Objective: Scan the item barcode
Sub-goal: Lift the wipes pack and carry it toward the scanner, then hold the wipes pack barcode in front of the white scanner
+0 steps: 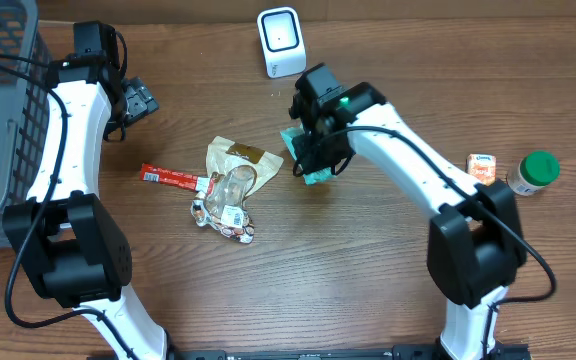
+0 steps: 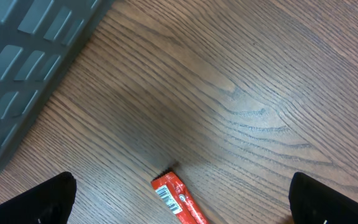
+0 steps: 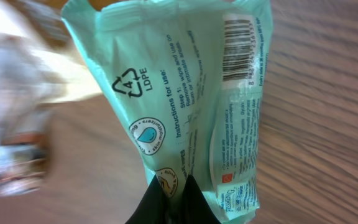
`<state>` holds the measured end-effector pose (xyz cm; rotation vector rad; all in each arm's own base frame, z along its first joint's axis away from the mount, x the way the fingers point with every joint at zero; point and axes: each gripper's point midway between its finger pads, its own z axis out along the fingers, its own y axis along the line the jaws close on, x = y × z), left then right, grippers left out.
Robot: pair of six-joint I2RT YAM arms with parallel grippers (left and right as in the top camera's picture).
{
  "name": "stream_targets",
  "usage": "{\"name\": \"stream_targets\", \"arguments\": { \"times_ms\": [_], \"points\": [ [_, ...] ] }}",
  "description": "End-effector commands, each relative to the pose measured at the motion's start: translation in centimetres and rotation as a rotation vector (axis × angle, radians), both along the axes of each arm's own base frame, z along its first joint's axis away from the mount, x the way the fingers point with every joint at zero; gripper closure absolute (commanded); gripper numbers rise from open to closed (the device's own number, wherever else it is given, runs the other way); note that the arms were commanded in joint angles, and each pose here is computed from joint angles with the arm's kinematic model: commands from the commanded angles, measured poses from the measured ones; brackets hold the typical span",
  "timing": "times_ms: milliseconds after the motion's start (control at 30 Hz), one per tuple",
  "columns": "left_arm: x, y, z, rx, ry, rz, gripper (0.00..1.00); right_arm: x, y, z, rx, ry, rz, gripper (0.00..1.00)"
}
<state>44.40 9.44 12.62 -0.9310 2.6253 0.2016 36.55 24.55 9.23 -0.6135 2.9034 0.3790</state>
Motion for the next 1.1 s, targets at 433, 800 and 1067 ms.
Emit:
{"name": "stream_targets", "arguments": {
  "times_ms": [433,800,1067],
  "points": [
    [0.6,-0.3,1.0,-0.002,-0.030,-0.002,0.00,5.7,5.3,19.9,0.703,-0.173,-0.013,0.97],
    [0.6,-0.3,1.0,-0.002,-0.030,-0.003,0.00,9.7,7.1,26.0,0.885,-0.308,-0.062,0.97],
    [0.6,-0.3,1.0,-0.002,-0.030,-0.003,0.00,14.1,7.5,20.3,0.959,-0.221,-0.058,0.97]
  ]
}}
